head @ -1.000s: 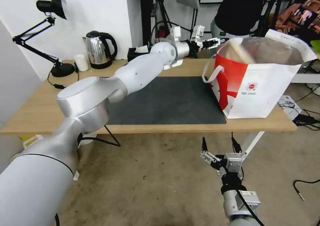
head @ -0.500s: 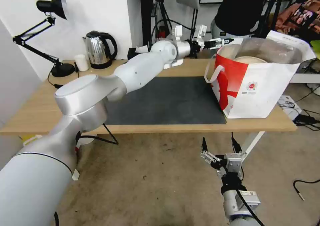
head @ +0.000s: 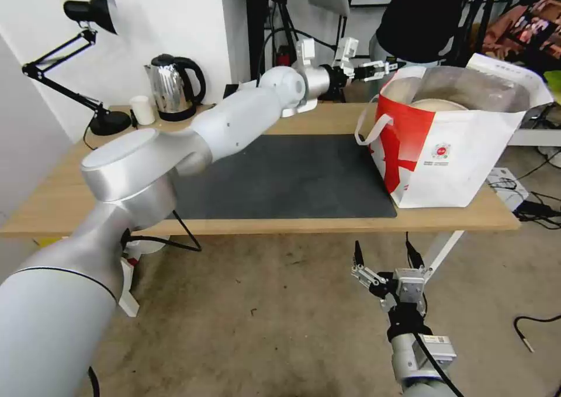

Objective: Pick up the trash from the table and place it into the takeout bag.

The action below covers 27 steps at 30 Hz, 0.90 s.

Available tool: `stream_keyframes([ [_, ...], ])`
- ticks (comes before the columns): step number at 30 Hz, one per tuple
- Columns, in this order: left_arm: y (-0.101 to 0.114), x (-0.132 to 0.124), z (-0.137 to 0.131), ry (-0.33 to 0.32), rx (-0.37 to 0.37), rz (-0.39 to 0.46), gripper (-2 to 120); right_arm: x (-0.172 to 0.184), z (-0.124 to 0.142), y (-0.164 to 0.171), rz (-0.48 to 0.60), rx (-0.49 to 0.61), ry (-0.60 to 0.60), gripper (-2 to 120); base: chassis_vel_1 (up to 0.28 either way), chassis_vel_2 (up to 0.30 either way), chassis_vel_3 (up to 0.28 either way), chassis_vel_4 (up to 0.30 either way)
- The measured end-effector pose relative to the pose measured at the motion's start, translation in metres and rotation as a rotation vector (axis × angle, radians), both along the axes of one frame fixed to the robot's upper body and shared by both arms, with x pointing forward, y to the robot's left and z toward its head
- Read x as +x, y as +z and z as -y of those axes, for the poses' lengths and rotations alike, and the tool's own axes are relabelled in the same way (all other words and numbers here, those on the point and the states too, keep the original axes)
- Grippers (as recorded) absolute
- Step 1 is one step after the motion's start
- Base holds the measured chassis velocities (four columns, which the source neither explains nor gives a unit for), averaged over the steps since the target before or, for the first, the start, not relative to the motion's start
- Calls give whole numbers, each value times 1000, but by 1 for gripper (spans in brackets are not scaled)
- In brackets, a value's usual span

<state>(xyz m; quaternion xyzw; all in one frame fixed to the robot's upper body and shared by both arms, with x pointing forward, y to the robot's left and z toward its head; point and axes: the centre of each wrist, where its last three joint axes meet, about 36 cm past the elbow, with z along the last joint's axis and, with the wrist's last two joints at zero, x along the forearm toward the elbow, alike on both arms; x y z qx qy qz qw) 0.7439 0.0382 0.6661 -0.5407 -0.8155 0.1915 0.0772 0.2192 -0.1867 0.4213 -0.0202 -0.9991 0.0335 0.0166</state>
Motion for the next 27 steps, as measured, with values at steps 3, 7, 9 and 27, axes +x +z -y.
stream_keyframes([
  [3,13,-5,-13,24,-25,30,100,0,0,0,0,0,0,100,0,0,0,0],
  [7,39,-14,-50,66,-47,104,100,0,0,0,0,0,0,100,0,0,0,0],
  [9,47,-17,-65,81,-45,130,100,0,0,0,0,0,0,100,0,0,0,0],
  [27,50,-130,-285,453,-4,485,100,0,0,0,0,0,0,100,0,0,0,0],
])
